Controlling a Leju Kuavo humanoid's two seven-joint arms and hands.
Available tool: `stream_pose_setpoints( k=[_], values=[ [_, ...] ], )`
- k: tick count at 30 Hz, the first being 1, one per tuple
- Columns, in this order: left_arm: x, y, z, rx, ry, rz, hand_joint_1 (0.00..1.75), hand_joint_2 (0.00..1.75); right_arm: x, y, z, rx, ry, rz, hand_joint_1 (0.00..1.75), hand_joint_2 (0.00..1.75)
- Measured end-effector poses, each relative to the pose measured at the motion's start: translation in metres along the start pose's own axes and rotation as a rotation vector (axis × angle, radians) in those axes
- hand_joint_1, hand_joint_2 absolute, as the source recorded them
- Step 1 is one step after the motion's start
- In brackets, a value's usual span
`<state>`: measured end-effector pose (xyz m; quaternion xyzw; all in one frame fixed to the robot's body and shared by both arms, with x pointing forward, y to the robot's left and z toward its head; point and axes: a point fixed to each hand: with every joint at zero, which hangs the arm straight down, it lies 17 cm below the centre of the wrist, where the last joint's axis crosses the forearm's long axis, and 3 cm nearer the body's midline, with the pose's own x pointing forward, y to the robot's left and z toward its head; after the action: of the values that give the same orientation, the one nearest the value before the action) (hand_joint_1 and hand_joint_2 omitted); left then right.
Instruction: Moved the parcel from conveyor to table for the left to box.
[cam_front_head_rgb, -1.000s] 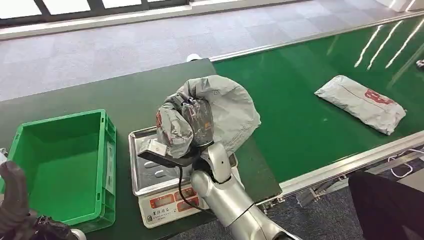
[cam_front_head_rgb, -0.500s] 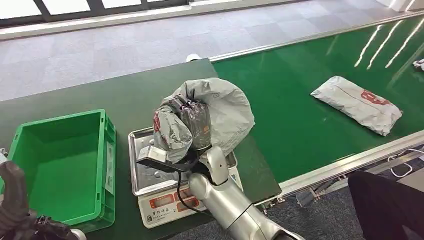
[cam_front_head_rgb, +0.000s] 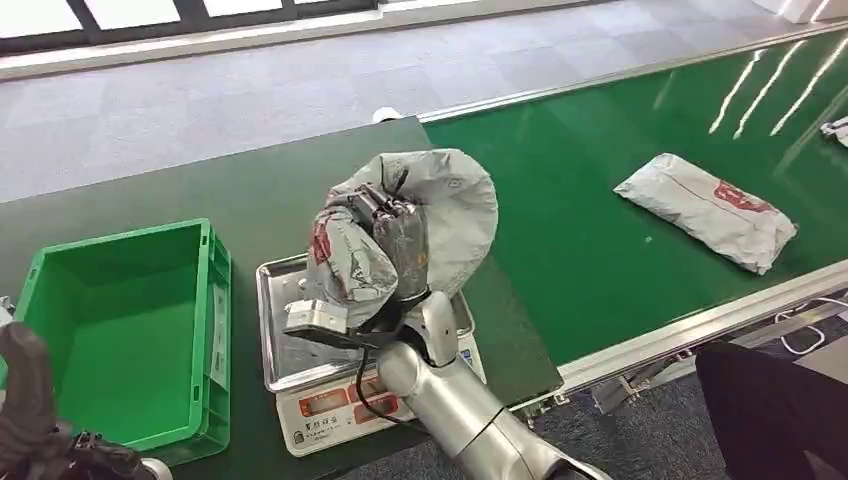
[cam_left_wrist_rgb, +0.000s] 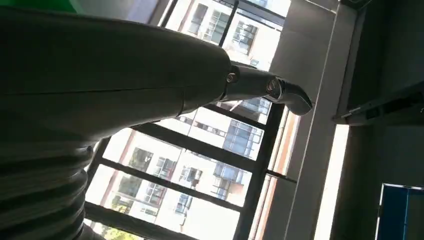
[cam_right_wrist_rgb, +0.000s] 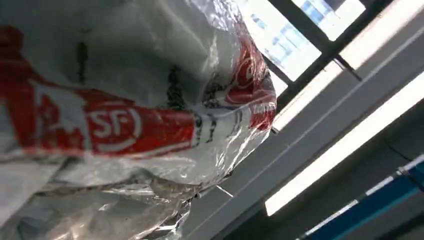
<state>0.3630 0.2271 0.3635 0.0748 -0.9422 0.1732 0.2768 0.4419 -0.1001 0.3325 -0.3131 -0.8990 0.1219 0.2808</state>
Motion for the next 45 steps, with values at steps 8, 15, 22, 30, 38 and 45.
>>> stream_pose_setpoints(
  k=[8, 15, 22, 30, 38, 45],
  values=[
    [0.000, -0.001, 0.006, -0.004, 0.011, -0.005, 0.00, 1.75, 0.024, -0.171, -0.057, -0.481, -0.153, 0.039, 1.75, 1.75],
    [0.001, 0.002, 0.008, 0.006, 0.012, -0.013, 0.00, 1.75, 0.010, -0.232, -0.054, -0.644, -0.164, 0.076, 1.75, 1.75],
    [0.003, 0.009, 0.011, 0.024, 0.015, -0.037, 0.00, 1.75, -0.016, -0.226, -0.059, -0.632, -0.046, 0.033, 1.75, 1.75],
    [0.003, 0.010, 0.017, 0.027, 0.026, -0.043, 0.00, 1.75, -0.034, -0.245, -0.059, -0.681, -0.016, 0.062, 1.75, 1.75],
    [0.005, 0.010, 0.017, 0.029, 0.026, -0.042, 0.00, 1.75, -0.056, -0.226, -0.074, -0.550, 0.049, 0.305, 1.75, 1.75],
    [0.011, 0.010, 0.016, 0.023, 0.012, -0.033, 0.00, 1.75, -0.102, -0.114, -0.100, -0.126, 0.232, 0.623, 1.75, 1.75]
  ],
)
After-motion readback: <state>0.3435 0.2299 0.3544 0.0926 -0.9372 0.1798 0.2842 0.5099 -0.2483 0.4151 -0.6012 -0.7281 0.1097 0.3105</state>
